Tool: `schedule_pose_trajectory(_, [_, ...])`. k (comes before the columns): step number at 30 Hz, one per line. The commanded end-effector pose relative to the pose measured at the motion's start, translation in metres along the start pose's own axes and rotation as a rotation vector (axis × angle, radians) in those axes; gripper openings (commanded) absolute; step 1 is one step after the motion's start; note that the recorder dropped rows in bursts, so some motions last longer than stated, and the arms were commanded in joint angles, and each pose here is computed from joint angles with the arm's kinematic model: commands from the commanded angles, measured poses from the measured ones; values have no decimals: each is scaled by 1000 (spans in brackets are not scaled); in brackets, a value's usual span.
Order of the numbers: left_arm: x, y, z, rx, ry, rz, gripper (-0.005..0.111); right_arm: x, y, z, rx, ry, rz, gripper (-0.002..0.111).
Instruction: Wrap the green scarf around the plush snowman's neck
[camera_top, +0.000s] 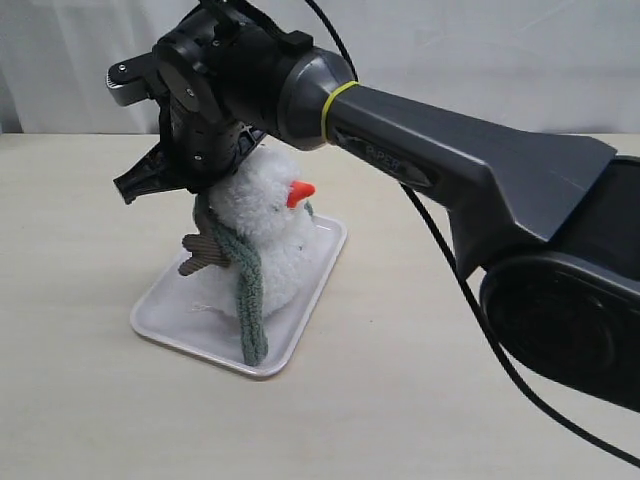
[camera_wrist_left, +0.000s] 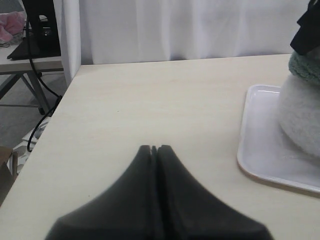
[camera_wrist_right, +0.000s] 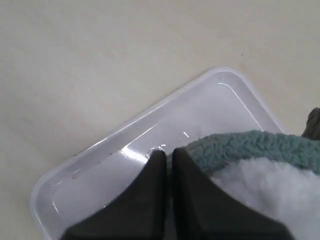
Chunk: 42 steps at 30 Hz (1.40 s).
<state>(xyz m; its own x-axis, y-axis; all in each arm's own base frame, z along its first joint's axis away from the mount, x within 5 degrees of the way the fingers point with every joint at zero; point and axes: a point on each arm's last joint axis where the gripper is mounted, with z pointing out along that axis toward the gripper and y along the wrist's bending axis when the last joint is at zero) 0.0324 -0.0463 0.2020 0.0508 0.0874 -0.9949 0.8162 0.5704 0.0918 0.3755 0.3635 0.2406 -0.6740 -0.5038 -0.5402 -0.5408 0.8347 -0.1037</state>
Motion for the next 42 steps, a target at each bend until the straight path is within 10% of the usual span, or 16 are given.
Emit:
schedule_pose_trajectory(1, [-2, 0, 0, 0, -32, -13, 0, 6, 2, 11, 6, 43, -11, 4])
schedule_pose_trajectory(14, [-2, 0, 0, 0, -32, -13, 0, -8, -14, -73, 1, 38, -57, 5])
schedule_pose_trajectory(26, [-2, 0, 0, 0, -32, -13, 0, 39, -26, -119, -42, 77, -6, 31])
schedule_pose_trajectory(34, [-2, 0, 0, 0, -32, -13, 0, 115, -15, -88, -219, 28, 60, 31])
schedule_pose_trajectory(42, [-2, 0, 0, 0, -32, -13, 0, 162, -9, -34, -229, -14, 100, 54])
